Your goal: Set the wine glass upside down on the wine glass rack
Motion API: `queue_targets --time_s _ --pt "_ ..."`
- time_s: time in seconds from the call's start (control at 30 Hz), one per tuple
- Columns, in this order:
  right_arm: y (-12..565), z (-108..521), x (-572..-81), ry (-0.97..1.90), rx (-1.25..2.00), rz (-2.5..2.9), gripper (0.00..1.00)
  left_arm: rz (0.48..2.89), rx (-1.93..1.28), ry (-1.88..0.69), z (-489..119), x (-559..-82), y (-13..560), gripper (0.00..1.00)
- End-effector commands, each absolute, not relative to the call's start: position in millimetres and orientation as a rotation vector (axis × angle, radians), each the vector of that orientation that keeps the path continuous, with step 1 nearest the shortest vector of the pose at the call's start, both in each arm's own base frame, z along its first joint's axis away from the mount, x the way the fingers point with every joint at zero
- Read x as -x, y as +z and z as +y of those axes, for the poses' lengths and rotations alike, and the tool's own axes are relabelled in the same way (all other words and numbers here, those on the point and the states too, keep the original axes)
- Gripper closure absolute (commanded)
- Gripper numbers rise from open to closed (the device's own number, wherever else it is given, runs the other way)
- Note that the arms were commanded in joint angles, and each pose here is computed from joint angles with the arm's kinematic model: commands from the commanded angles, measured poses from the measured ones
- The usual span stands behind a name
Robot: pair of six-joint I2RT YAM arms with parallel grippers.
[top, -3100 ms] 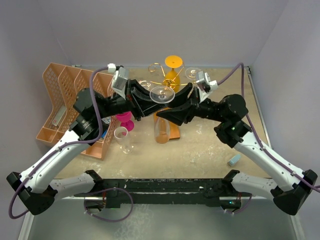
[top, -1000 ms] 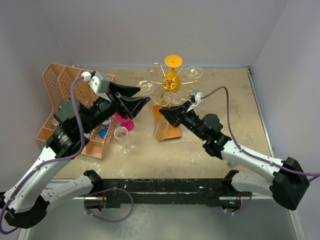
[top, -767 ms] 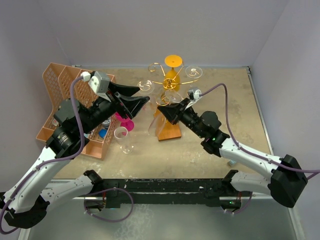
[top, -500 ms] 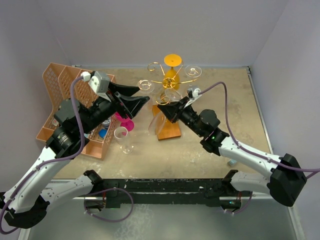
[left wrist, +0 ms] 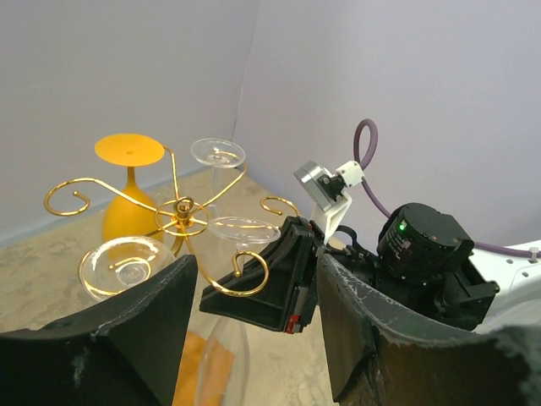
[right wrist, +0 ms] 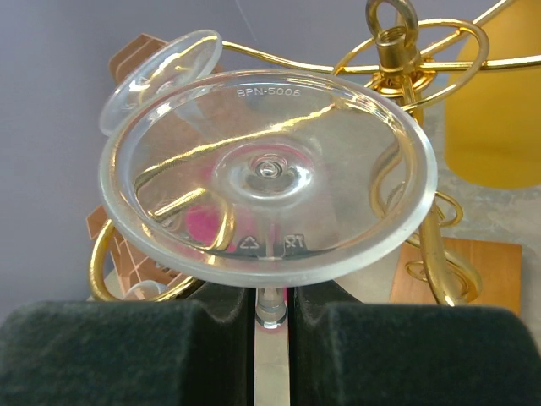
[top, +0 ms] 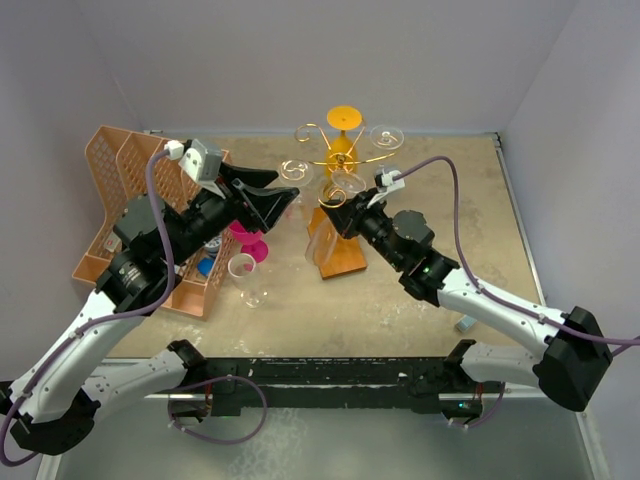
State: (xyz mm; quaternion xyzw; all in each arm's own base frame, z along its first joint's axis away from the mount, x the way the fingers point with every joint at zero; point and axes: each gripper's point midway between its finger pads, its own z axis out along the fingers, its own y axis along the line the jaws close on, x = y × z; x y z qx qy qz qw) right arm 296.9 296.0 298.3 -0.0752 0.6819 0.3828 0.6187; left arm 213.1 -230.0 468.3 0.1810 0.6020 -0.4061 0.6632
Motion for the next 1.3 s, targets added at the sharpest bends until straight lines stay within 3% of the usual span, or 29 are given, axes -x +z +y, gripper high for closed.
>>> queue_targets --time_s 0.0,0.73,1.27 --pt "333 288 -308 0.846 0.102 1.502 1.00 1.319 -0.365 -0.921 -226 -215 486 0.44" --pt "316 309 -302 0.797 0.333 1.528 0.99 1.330 -0.347 -0.911 -225 -219 484 0.44" --pt "341 313 -280 0.864 0.457 1.390 0.96 1.386 -0.297 -0.906 -228 -231 471 0.43"
